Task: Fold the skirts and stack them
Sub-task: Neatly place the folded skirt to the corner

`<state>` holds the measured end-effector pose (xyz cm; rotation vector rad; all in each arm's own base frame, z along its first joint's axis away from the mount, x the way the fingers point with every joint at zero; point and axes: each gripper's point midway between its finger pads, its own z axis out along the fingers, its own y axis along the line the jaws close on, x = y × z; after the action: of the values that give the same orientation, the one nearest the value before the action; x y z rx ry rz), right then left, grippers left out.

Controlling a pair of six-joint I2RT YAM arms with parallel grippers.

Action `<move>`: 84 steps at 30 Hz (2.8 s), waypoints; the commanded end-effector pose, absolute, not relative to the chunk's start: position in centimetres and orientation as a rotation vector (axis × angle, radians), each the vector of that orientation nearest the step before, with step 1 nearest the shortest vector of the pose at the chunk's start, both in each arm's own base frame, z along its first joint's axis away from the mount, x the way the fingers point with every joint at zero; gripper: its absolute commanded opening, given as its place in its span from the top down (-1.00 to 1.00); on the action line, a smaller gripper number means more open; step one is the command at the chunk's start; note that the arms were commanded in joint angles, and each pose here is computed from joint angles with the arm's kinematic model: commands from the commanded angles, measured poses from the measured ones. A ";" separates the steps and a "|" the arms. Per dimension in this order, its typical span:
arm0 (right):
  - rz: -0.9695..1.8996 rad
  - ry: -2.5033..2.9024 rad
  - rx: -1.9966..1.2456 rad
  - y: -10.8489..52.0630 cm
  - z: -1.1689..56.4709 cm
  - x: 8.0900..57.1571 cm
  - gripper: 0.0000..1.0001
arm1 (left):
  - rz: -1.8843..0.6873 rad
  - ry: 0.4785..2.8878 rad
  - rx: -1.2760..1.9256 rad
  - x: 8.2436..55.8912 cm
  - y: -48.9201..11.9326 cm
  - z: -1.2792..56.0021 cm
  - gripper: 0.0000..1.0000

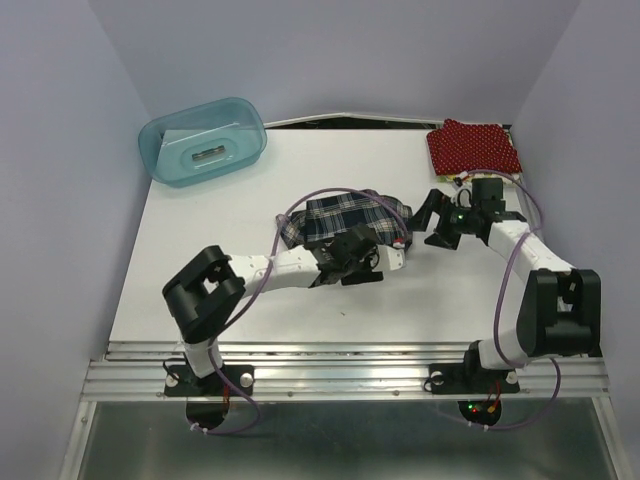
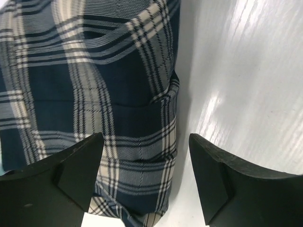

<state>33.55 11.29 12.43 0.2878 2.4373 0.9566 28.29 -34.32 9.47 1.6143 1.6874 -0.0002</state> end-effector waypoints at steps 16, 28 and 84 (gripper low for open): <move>1.344 2.258 0.474 14.7 8.8 31.7 -1.00 | -0.249 1.680 1.685 29.7 -36.3 5.7 -0.14; 1.360 2.024 0.369 18.9 11.4 35.3 -1.00 | -0.360 1.686 1.705 29.6 -36.1 5.7 -0.15; 1.082 2.227 0.449 20.7 0.5 38.3 -1.00 | -0.832 1.744 1.793 31.7 -34.1 5.0 0.03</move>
<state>41.09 20.16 5.70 0.2863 2.0550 1.0095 32.70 -34.47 5.60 1.7432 1.7115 -0.7820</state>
